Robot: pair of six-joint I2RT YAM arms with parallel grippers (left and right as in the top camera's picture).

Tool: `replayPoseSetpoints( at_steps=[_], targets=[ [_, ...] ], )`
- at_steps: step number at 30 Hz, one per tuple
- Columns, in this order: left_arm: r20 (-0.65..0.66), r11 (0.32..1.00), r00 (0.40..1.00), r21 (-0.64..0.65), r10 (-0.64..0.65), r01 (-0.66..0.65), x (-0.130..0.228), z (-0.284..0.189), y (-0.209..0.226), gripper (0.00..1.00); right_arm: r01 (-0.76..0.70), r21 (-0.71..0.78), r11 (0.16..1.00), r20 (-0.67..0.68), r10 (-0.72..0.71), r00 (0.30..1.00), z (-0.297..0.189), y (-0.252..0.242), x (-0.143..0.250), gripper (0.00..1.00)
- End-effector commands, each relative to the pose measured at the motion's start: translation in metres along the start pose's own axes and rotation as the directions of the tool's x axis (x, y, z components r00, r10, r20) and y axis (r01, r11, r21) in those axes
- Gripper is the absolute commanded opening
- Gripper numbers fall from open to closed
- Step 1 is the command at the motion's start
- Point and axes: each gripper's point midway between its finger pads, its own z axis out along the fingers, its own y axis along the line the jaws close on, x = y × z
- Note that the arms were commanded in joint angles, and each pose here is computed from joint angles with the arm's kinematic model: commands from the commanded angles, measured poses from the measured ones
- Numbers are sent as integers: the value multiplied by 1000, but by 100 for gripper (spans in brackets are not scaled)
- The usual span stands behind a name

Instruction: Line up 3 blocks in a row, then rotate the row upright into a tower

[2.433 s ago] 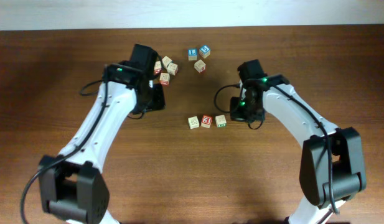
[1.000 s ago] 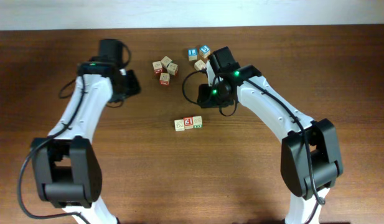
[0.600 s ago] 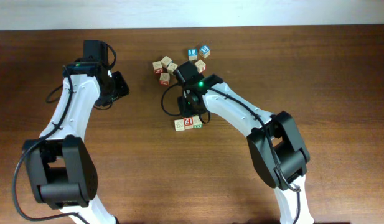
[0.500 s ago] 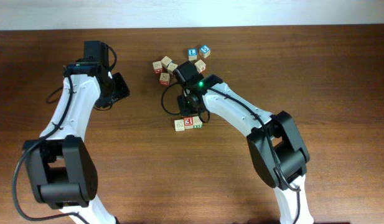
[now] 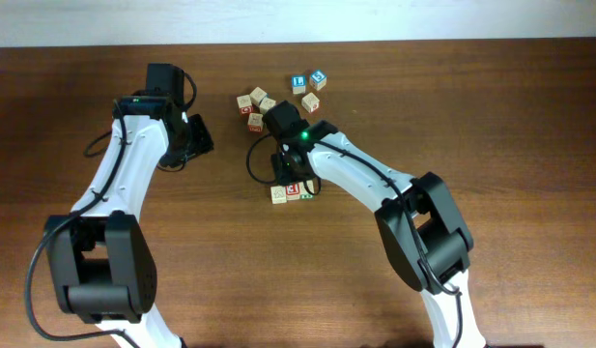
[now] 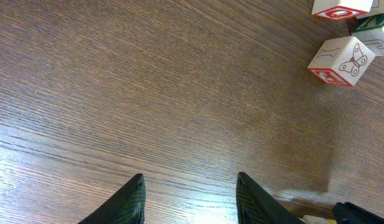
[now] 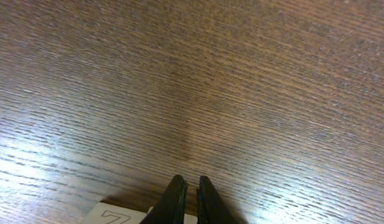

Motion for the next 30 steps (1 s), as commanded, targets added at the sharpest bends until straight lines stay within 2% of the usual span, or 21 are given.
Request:
replayPoseSetpoints(
  at_steps=[1, 12, 17, 21, 24, 25, 30],
  targets=[
    [-9, 1000, 1000, -8, -5, 5, 2, 3, 1, 45, -8, 28, 1000, -28, 8, 1000, 8, -3, 9, 10],
    [-9, 1000, 1000, -8, -4, 4, 2, 3, 1, 45, 3, 29, 1000, -56, -1, 998, 8, 1, 17, 10],
    [-9, 1000, 1000, -8, -4, 4, 2, 3, 1, 46, -12, 23, 1000, -8, 12, 1000, -2, -2, -1, 11],
    [-10, 1000, 1000, -8, -5, 5, 2, 3, 1, 45, -62, 12, 998, 46, 62, 997, -53, -15, -39, 24],
    [-10, 1000, 1000, -8, -5, 5, 2, 3, 1, 45, -108, -10, 994, -36, 108, 994, -81, -25, -34, 29],
    [-10, 1000, 1000, -8, -5, 5, 2, 3, 1, 45, -164, -12, 986, -121, 161, 980, -83, -31, -16, 30],
    [-11, 1000, 1000, -6, 2, -2, 3, 3, -1, 45, -187, -3, 982, -357, 173, 918, -70, -31, 47, 30]
  ],
)
